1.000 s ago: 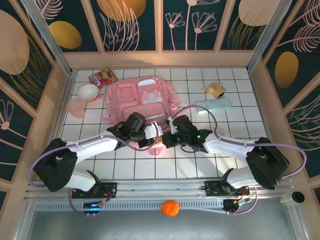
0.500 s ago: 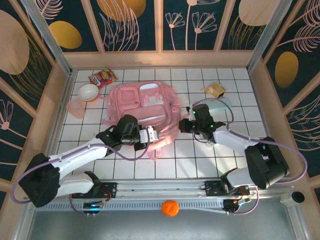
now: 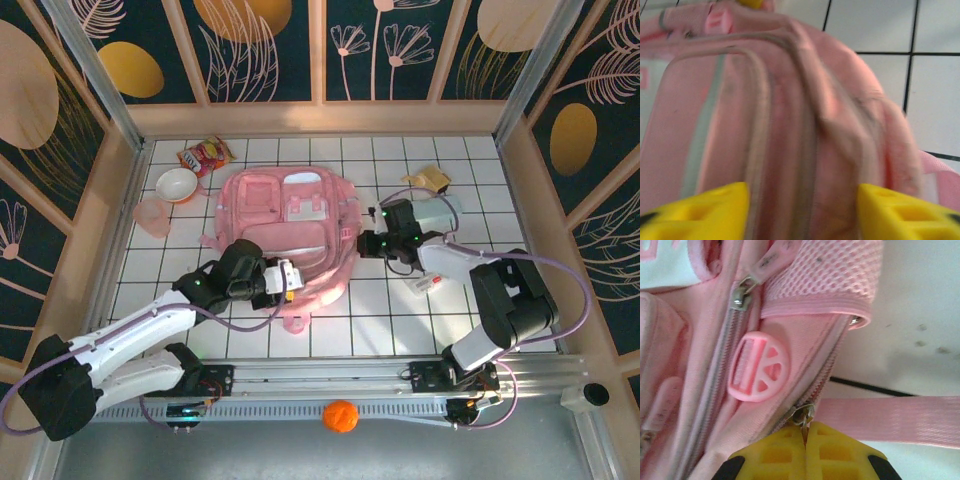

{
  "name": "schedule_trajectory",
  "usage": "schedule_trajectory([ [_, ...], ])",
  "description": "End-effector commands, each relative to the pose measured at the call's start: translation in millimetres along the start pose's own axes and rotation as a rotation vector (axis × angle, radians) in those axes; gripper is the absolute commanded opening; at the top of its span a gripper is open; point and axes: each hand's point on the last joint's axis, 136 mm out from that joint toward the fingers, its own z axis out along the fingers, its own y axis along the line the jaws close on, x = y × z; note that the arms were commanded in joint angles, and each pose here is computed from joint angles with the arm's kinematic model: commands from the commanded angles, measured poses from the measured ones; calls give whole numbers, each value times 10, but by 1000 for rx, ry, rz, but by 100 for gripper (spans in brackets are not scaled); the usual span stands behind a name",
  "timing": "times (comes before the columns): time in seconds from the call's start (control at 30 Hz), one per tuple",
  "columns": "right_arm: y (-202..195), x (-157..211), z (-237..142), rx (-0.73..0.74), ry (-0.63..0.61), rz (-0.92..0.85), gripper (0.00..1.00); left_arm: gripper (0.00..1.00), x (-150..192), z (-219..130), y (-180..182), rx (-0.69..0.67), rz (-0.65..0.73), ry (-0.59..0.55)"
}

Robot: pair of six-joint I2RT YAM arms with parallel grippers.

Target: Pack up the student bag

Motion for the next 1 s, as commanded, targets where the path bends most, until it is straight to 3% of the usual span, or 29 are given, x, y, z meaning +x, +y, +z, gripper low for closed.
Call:
schedule_trajectory([
  [0.0,295,32,-39,-33,-38,-46,0,73,-196,-57,102,-14,-171,-37],
  [0.07,380,68,-44,-41,-36,-48,0,74,-523,-53,50,39,-241,-188],
  [0.13,453,89,-55,-56,-35,-47,0,75,-701,12,69,3,-263,-264],
  [0.23,529,104,-73,-65,-36,-51,0,76,-745,219,203,-103,-267,-228],
  [0.43,571,116,-131,-72,-44,-50,0,75,-536,664,204,-118,-227,-113],
  [0.53,567,123,-158,-70,-47,-52,0,56,-439,755,147,-101,-206,-82],
  [0.7,471,80,-150,-41,-52,-50,0,0,-408,703,87,-92,-185,-110],
  [0.97,43,-331,-150,34,-150,47,0,0,-494,525,-252,78,-119,-191],
])
